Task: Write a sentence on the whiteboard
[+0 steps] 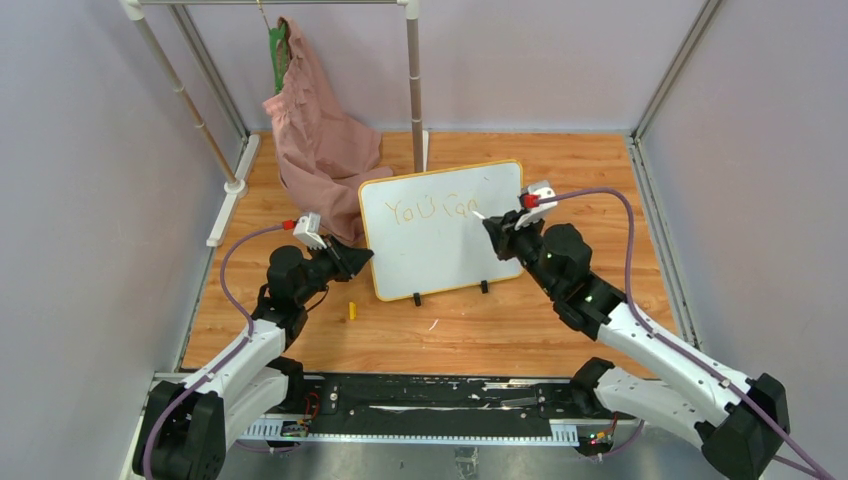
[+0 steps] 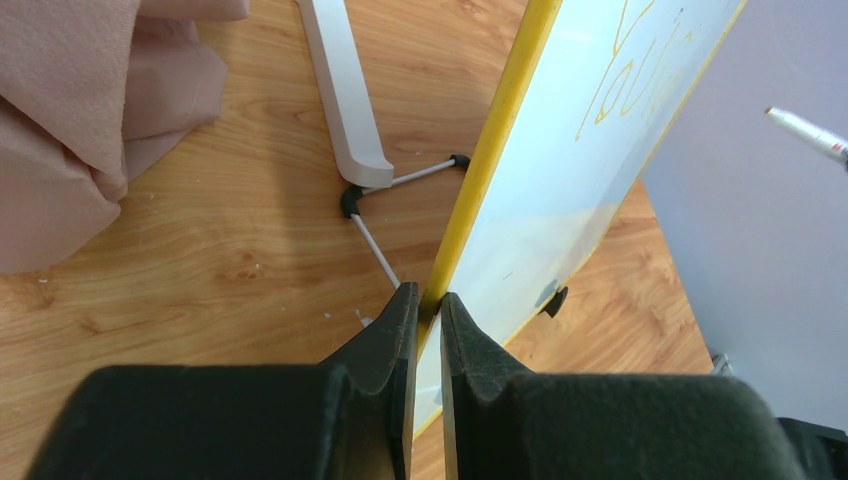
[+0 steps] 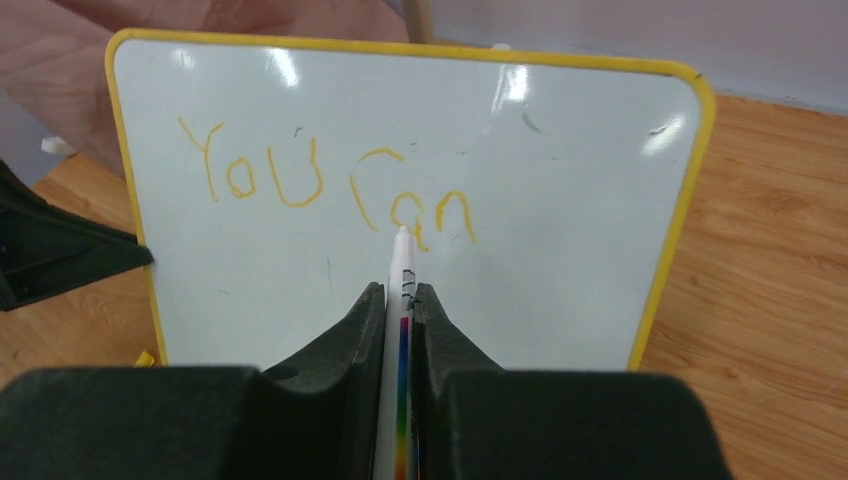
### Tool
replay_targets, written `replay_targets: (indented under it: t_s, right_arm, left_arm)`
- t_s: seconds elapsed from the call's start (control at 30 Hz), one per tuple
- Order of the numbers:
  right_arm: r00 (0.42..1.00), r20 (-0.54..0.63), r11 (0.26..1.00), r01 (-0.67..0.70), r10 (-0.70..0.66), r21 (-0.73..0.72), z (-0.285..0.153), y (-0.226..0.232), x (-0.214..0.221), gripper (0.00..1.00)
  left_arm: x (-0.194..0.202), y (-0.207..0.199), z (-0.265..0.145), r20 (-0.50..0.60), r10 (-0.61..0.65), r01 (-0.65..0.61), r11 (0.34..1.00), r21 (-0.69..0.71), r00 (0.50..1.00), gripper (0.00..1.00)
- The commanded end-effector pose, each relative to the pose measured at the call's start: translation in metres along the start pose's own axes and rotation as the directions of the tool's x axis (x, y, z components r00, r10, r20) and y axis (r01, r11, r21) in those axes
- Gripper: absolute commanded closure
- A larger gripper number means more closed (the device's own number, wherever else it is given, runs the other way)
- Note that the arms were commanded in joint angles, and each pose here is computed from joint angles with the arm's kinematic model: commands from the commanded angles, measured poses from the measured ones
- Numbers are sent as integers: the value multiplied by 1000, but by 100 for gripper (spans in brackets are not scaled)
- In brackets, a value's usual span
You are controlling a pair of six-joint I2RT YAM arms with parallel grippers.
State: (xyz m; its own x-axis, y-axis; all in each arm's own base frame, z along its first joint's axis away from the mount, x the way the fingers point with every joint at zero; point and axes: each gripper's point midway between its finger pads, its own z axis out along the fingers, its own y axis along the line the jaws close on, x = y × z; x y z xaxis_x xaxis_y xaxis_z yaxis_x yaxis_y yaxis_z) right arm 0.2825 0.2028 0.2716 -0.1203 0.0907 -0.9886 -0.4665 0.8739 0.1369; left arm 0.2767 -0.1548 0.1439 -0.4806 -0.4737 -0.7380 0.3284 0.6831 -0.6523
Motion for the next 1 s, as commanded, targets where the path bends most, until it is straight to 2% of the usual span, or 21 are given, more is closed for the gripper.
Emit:
replay_targets:
  t_s: [0.0, 0.13, 0.47, 0.63, 0.97]
  right_arm:
    - [997, -10, 987, 77, -79, -143, 1, 41, 15, 100]
    - [982, 0, 960, 185, -189, -211, 2, 86, 34, 100]
    - [968, -64, 937, 218, -244, -274, 31, 158, 78, 100]
    - [971, -83, 948, 196, -223, -249, 42, 168, 91, 100]
    - [966, -113, 961, 211, -234, -179, 49, 158, 103, 100]
  left_arm:
    - [-9, -6, 0, 40, 13, -14, 1000, 17, 999, 100]
    - [-9, -6, 0, 39, 12, -13, 1000, 18, 999, 100]
    - [-9, -6, -1, 43, 8, -8, 1000, 17, 999, 100]
    - [-10, -6, -1, 49, 7, -8, 1000, 17, 999, 100]
    - [-9, -7, -1, 41, 1, -2, 1000, 20, 999, 100]
